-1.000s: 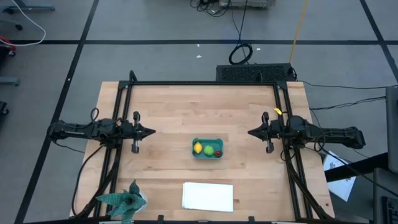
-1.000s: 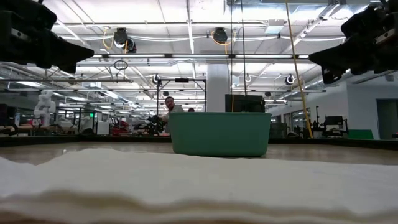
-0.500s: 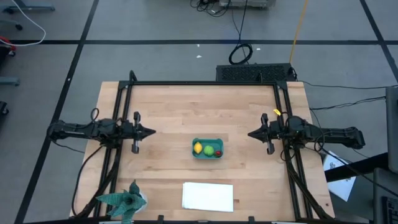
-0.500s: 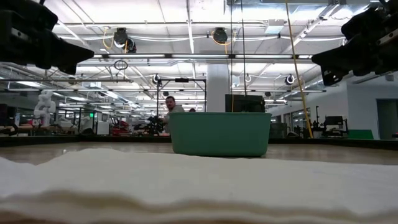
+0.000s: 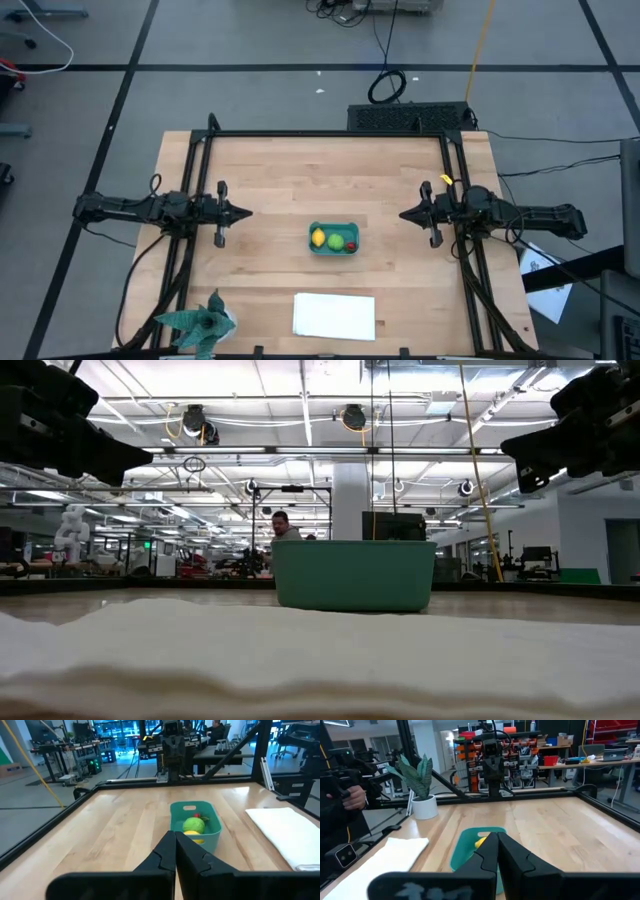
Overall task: Pick and placing Produce into tupperware
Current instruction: Return to Home Position
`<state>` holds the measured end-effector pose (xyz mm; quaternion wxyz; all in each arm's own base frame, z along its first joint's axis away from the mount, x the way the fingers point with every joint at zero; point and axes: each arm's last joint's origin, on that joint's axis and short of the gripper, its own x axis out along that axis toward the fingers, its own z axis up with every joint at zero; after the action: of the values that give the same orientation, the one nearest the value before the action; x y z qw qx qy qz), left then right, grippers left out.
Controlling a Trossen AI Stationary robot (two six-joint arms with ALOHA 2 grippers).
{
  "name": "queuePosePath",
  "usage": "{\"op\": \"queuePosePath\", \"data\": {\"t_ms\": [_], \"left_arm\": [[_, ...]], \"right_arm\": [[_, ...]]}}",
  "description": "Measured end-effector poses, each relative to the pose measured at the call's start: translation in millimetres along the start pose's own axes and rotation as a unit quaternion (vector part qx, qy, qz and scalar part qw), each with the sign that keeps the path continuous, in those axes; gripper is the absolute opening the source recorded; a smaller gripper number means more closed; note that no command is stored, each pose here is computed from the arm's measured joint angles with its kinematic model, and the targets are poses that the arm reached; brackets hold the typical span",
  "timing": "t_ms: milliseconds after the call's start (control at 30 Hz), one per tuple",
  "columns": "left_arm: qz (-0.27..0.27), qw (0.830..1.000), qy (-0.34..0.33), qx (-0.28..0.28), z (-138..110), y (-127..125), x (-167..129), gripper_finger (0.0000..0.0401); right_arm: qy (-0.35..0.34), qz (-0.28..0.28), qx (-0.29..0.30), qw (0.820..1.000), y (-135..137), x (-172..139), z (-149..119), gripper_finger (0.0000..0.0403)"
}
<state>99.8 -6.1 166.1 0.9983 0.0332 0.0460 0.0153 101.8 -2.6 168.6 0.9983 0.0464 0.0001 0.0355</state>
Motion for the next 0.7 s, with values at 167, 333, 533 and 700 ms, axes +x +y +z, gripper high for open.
{"op": "queuePosePath", "data": {"t_ms": [167,333,533,700], "left_arm": [[0.000,1.000,0.000,-0.006,0.0,0.0,0.0,0.0012],[0.000,1.000,0.000,-0.007,0.0,0.0,0.0,0.0016],[0.000,1.000,0.000,-0.004,0.1,0.0,0.0,0.0003],[0.000,1.000,-0.001,0.011,0.3,0.0,0.0,0.0008]], "right_arm": [[-0.004,0.000,-0.001,1.000,0.1,0.0,0.9,0.0000],[-0.006,0.000,-0.001,1.000,0.1,0.0,1.2,0.0000],[-0.006,0.000,-0.001,1.000,0.1,0.0,1.2,0.0000],[-0.006,-0.001,-0.002,1.000,0.1,0.0,1.4,0.0000]]}}
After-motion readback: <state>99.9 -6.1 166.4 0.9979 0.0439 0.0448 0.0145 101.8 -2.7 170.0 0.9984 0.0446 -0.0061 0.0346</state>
